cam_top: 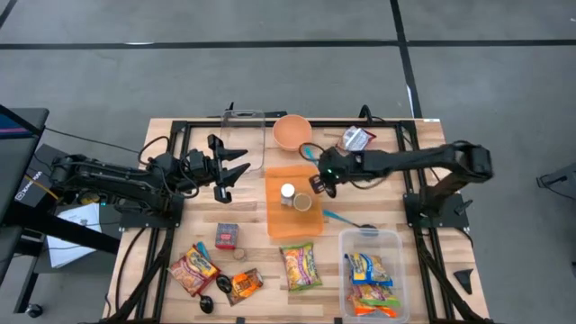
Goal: Pick & Place Food Item
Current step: Put the blue spoon into the transparent bin
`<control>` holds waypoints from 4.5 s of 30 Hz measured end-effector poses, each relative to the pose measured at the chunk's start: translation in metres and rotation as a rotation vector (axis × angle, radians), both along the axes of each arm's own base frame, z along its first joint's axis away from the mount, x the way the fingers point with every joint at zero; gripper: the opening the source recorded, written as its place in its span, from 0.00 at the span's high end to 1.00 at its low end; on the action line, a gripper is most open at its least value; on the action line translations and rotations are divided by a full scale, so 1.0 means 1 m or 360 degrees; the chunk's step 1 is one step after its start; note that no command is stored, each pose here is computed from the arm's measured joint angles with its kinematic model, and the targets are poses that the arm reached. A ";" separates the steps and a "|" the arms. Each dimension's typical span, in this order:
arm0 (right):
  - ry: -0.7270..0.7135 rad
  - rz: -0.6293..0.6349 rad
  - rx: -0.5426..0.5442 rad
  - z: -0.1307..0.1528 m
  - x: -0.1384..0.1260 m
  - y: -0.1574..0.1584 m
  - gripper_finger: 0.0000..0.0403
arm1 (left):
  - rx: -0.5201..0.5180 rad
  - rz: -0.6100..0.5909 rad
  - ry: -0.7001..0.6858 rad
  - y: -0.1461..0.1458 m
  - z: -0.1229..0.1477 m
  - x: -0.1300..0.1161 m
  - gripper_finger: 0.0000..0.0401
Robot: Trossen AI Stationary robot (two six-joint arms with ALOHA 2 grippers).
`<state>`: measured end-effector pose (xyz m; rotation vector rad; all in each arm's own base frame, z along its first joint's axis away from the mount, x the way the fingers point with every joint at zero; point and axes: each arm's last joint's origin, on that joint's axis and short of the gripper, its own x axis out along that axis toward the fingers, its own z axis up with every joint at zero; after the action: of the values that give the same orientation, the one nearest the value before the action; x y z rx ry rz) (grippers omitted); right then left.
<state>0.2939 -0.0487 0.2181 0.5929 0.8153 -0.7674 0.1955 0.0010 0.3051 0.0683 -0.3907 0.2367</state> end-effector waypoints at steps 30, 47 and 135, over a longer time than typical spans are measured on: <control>-0.0560 0.0025 -0.1134 0.090 -0.034 0.117 0.99 | -0.0016 0.0031 0.0000 0.001 0.000 0.000 0.58; -0.0299 0.0269 -0.1540 0.058 0.031 0.108 0.99 | 0.0060 0.0089 0.0209 -0.001 -0.021 0.080 0.58; 0.0436 0.0094 -0.1971 0.029 0.063 0.129 0.80 | 0.0536 0.1062 0.1180 0.112 -0.081 0.023 0.99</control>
<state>0.3572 0.0799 0.2475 -0.6496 0.4558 -1.1323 0.2181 0.1133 0.2239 0.6046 0.3537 0.7713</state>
